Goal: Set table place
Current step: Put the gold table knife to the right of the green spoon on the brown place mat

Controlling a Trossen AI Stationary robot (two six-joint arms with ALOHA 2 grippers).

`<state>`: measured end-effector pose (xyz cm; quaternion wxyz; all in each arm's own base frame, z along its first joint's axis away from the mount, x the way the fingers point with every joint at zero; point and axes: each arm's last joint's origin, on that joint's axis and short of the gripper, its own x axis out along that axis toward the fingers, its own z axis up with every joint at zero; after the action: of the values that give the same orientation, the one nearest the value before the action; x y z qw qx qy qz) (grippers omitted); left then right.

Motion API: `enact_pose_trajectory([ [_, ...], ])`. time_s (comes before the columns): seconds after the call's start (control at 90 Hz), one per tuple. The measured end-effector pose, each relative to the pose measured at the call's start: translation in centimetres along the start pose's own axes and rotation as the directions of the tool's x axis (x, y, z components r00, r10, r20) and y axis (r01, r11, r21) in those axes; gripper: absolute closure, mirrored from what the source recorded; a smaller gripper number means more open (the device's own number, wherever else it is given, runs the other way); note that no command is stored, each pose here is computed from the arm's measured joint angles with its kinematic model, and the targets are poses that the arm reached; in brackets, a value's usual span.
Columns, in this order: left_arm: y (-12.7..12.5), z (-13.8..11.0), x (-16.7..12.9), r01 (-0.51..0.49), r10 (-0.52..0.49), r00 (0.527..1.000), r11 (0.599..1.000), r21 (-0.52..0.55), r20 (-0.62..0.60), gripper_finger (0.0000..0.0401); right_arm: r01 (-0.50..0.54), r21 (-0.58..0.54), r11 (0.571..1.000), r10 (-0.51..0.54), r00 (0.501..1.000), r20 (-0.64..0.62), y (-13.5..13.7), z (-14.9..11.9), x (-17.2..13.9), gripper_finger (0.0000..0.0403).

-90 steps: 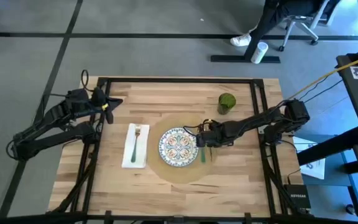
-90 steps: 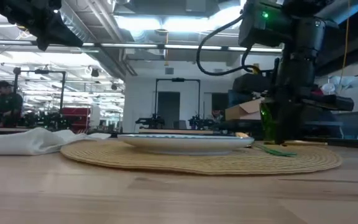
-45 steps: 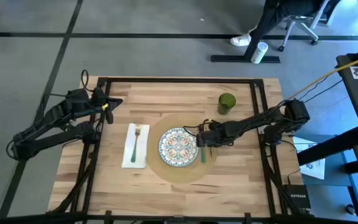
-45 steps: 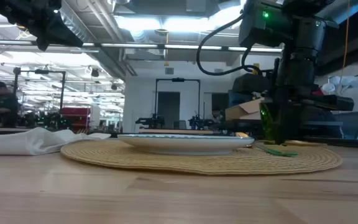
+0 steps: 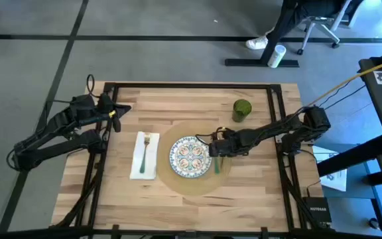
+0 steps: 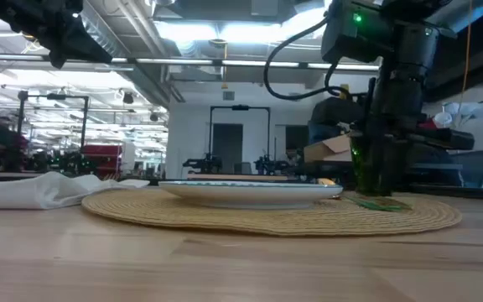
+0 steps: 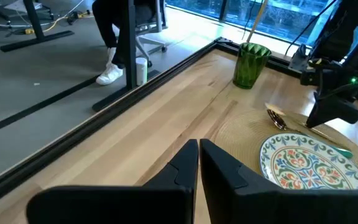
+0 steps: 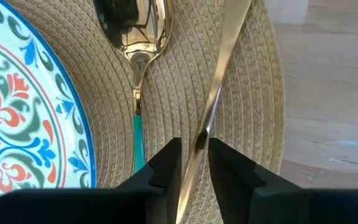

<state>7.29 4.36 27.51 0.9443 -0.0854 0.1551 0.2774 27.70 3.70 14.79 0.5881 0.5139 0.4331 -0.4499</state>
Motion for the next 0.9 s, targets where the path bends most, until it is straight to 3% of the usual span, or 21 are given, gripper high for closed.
enact_pose_trajectory([
  [0.156, 0.0, 0.0, 0.0, 0.0, 0.0, 1.0, 1.0, 0.0, 0.0, 0.0401, 0.074, -0.009, 0.997, -0.073, 0.996, 0.047, -0.7, 0.2, 0.0, 0.0342],
  [0.356, 0.0, 0.0, 0.0, 0.0, 0.0, 1.0, 1.0, 0.0, 0.0, 0.0401, 0.151, -0.02, 0.988, -0.147, 0.979, 0.141, -1.5, 0.8, -0.1, 0.0397],
  [0.9, 0.0, 0.0, 0.0, 0.0, 0.0, 1.0, 1.0, 0.0, 0.0, 0.0401, 0.222, -0.043, 0.974, -0.205, 0.946, 0.251, -1.7, 6.0, 0.9, 0.0402],
])
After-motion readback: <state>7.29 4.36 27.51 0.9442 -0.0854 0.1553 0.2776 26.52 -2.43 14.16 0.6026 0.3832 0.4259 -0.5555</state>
